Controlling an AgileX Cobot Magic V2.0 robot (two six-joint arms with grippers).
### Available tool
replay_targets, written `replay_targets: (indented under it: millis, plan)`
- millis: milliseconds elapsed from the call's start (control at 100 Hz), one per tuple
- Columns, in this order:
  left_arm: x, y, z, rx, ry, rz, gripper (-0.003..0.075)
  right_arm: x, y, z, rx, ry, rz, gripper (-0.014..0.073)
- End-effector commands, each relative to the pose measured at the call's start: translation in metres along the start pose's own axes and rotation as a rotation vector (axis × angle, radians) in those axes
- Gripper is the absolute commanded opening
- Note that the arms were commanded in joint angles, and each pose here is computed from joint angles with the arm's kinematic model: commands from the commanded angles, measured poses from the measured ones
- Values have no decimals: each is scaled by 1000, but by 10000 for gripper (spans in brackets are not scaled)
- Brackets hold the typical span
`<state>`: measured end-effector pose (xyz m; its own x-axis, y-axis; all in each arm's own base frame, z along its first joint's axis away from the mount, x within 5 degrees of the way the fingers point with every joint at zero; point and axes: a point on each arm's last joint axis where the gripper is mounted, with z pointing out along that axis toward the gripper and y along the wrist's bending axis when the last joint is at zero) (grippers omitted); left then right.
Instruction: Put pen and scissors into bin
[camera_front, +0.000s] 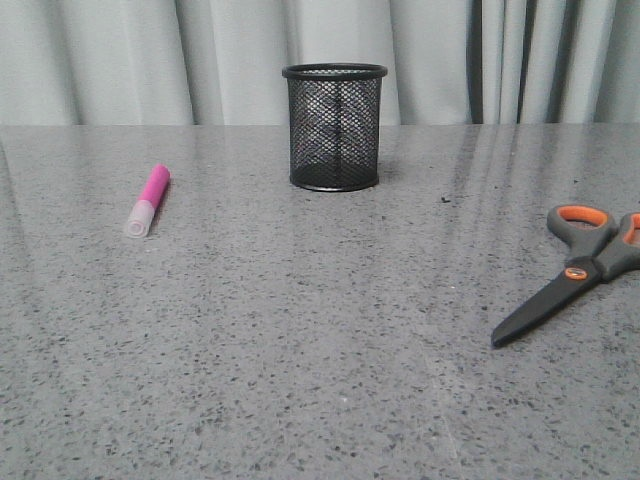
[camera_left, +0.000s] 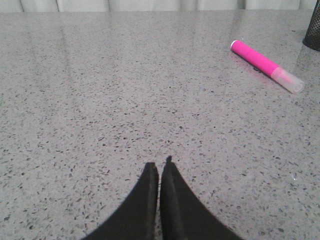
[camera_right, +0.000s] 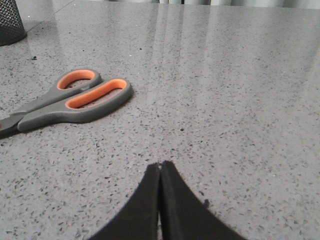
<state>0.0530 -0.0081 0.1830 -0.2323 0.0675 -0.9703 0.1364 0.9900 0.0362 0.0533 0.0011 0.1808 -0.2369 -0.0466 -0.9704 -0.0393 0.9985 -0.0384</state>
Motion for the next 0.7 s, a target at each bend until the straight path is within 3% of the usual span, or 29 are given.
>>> replay_targets:
  millis: [0, 690]
  plan:
    - [9, 0, 2, -6, -35, -10, -19, 1, 0, 0, 4, -39, -6, -58]
    - [9, 0, 2, -6, -35, -10, -19, 0, 0, 0, 7, -51, -14, -58]
